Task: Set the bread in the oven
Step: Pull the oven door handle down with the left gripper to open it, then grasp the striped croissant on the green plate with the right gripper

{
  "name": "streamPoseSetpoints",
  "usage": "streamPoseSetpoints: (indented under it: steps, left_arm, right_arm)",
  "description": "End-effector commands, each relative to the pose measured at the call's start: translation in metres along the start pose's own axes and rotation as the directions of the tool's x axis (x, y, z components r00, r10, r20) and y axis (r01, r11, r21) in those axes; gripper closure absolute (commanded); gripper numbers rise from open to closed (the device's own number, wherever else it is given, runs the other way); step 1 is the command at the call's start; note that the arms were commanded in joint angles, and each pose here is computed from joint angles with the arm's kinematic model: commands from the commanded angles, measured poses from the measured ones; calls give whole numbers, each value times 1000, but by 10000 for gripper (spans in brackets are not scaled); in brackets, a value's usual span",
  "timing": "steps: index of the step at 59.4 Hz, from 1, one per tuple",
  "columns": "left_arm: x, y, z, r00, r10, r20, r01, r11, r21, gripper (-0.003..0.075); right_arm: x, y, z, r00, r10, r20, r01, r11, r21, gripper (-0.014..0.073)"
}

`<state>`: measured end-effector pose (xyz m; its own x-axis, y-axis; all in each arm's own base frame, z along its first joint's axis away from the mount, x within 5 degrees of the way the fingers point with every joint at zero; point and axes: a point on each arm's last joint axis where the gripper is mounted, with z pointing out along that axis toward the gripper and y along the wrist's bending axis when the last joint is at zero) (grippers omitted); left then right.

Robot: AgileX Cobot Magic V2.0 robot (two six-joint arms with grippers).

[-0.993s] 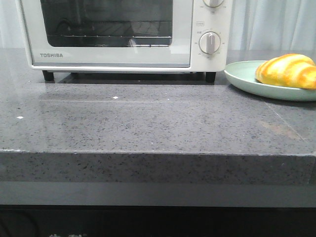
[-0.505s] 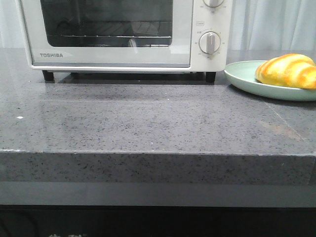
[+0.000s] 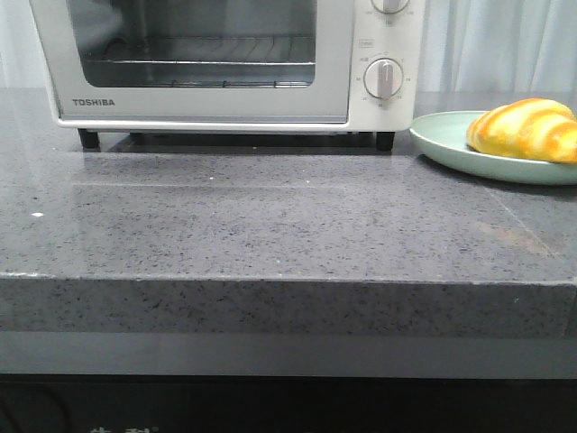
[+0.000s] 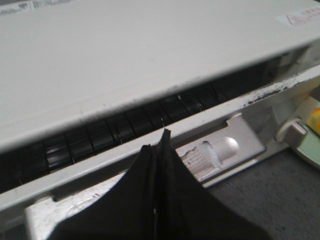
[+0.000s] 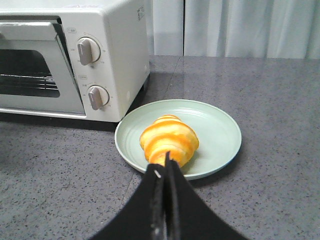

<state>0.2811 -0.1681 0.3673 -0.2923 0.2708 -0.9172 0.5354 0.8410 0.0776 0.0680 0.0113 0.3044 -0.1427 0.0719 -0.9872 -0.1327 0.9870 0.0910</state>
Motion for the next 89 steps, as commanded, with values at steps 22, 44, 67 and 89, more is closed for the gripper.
streamPoseSetpoints:
  steps: [22,44,67,89]
  left_arm:
    - [47,-51,-29,993,-53,-109,72,982,176,741]
    - [67,-54,-28,992,-50,-114,69,982,178,741]
    - [53,27,-90,980,-146,136,161,981,-109,741]
    - [126,24,-183,940,-145,310,227,942,-247,741]
  right_arm:
    - [-19,0,-1,994,6,106,-7,1000,10,655]
    - [-19,0,-1,995,6,103,-7,1000,10,655]
    - [-11,1,2,990,137,18,-137,991,0,655]
    - [-10,-2,35,950,284,-127,-280,959,52,655]
